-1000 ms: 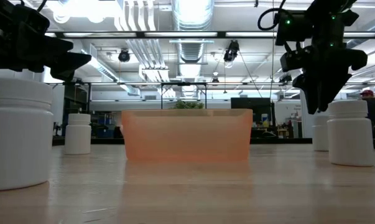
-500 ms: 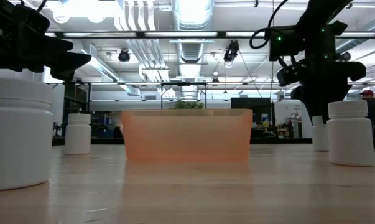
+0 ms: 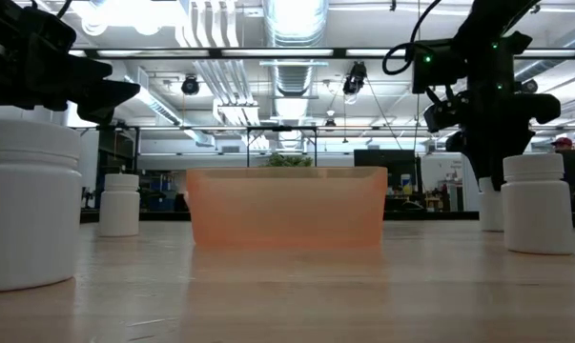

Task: Pick and place pill bottles into a basket
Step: Put the white medicine bottle into the orange bin

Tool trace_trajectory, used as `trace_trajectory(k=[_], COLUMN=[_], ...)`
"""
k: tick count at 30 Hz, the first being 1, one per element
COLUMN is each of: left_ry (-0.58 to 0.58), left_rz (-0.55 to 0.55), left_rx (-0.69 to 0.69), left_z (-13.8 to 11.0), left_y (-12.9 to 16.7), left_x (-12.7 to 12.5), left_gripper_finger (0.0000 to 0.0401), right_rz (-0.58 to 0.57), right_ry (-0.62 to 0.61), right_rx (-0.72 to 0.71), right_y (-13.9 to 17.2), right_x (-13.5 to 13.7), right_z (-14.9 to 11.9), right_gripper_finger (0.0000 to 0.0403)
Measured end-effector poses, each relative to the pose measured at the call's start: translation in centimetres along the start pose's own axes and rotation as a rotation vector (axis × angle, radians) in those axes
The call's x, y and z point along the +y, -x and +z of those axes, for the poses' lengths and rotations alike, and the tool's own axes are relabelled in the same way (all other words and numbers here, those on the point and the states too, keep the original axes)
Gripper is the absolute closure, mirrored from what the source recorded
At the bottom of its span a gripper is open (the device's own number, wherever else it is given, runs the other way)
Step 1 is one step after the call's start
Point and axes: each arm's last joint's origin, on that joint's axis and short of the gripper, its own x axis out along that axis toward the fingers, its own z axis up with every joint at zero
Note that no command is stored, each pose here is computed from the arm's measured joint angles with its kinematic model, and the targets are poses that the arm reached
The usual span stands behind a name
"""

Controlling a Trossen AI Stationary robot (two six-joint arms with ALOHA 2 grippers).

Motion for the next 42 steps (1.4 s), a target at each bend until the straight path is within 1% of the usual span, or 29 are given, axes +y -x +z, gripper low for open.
trace_trajectory(k=[5, 10, 19, 24, 36, 39, 42], left_ry=[0.000, 0.000, 0.000, 0.000, 0.000, 0.000, 0.000], left_rz=[0.000, 0.000, 0.000, 0.000, 0.000, 0.000, 0.000], left_rx=[0.001, 0.001, 0.000, 0.000, 0.001, 0.000, 0.001], left_z=[0.0, 0.0, 0.0, 0.0, 0.0, 0.0, 0.0], left_y=[0.0, 0.0, 0.0, 0.0, 0.0, 0.0, 0.0], left_x=[0.0, 0.0, 0.0, 0.0, 0.0, 0.0, 0.0], left_gripper_finger=[0.0136, 0.0136, 0.0136, 0.0136, 0.0136, 0.0136, 0.0136], right_rz=[0.000, -0.003, -0.001, -0.001, 0.000, -0.002, -0.008], right_ry=[0.003, 0.011, -0.008, -0.003, 0.058, 0.071, 0.088], right_rx=[-0.001, -0.024, -0.027, -0.039, -0.095, -0.076, -0.025], right_y=[0.2, 1.2, 4.3, 6.2, 9.3, 9.5, 9.2], right_x=[0.0, 0.1, 0.4, 1.2, 3.9, 4.6, 5.3], right_z=[-0.1, 0.4, 1.3, 1.9, 2.7, 3.2, 4.3], right_gripper_finger=[0.0257, 0.0257, 0.0257, 0.0257, 0.0257, 0.0257, 0.0257])
